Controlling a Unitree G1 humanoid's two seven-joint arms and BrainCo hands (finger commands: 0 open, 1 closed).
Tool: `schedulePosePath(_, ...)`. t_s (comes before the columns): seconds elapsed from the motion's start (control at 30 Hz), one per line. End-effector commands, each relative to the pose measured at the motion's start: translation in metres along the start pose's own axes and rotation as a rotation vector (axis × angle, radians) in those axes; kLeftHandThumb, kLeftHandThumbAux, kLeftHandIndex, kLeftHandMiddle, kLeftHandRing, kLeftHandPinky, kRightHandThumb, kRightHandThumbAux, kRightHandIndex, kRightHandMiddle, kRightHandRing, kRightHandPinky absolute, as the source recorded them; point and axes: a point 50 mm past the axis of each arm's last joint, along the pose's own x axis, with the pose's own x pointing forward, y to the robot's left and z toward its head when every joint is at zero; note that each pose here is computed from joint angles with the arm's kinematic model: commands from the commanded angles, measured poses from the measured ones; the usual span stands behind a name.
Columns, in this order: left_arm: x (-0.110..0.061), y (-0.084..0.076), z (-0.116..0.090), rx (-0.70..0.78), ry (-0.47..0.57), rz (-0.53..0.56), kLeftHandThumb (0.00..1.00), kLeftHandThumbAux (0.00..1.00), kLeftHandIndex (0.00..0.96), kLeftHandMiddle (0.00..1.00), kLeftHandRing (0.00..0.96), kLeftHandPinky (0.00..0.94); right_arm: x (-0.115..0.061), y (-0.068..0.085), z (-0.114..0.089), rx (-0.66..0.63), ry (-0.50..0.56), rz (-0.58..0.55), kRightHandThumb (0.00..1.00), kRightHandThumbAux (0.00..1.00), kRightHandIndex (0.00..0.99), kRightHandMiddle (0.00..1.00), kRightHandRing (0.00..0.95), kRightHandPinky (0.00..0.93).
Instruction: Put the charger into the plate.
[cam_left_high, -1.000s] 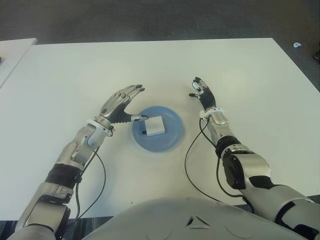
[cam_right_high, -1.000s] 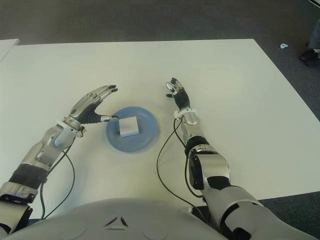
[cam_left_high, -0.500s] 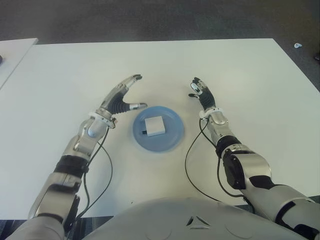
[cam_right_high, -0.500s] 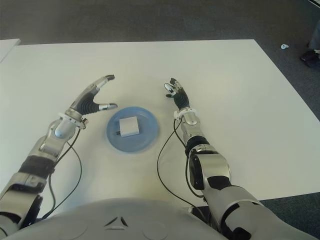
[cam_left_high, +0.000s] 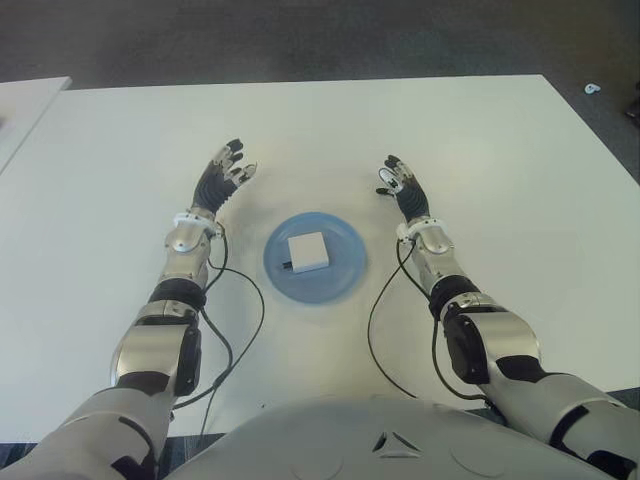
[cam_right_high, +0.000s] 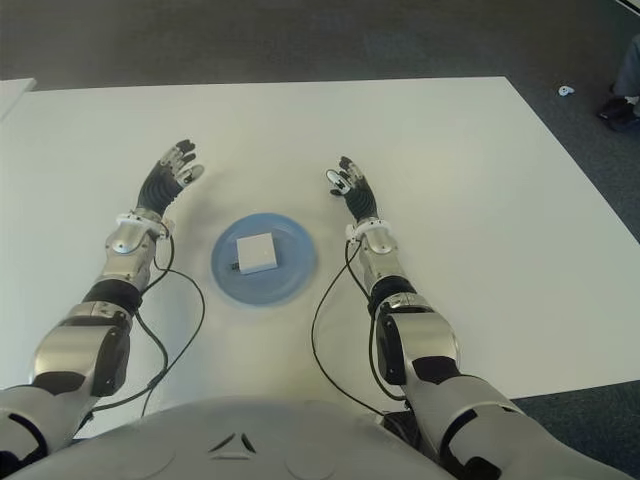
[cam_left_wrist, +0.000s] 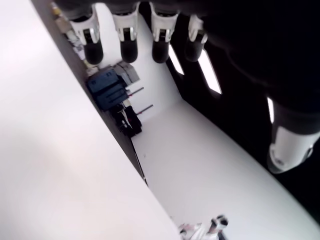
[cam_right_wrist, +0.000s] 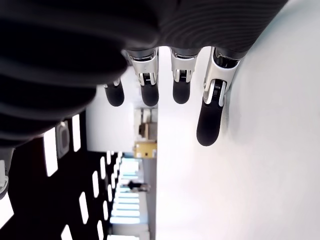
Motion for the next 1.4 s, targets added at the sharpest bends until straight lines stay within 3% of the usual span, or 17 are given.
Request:
schedulePosePath(0.03,-0.009,-0.007,-0.024,-0.160,0.117,-0.007,0.055,0.626,0.000,0.008,0.000,0.014,-0.016,0.003,-0.027,0.018,0.096,-0.008,0.033,0.444,0.000,0.000,0.000,0.000)
schedulePosePath(0.17,-0.010,-0.008,-0.033,-0.223,0.187,-0.023,0.025,0.619,0.000,0.009,0.000,0.005,-0.018,0.003,-0.028,0.016,0.087,-0.012,0.028,0.452,0.000,0.000,0.000,0.000)
schedulePosePath(0.57,-0.021,-0.016,-0.045,-0.293,0.231,-0.027,0.007,0.599,0.000,0.008,0.000,0.008,-0.023,0.000,-0.032,0.003,0.089,-0.011,0.022,0.460,0.000,0.000,0.000,0.000)
schedulePosePath(1.4,-0.040,-0.033,-0.048,-0.249,0.171,-0.016,0.031,0.583,0.000,0.008,0.000,0.011,-0.027,-0.001,-0.034,-0.001,0.083,-0.014,0.025,0.492,0.000,0.000,0.000,0.000)
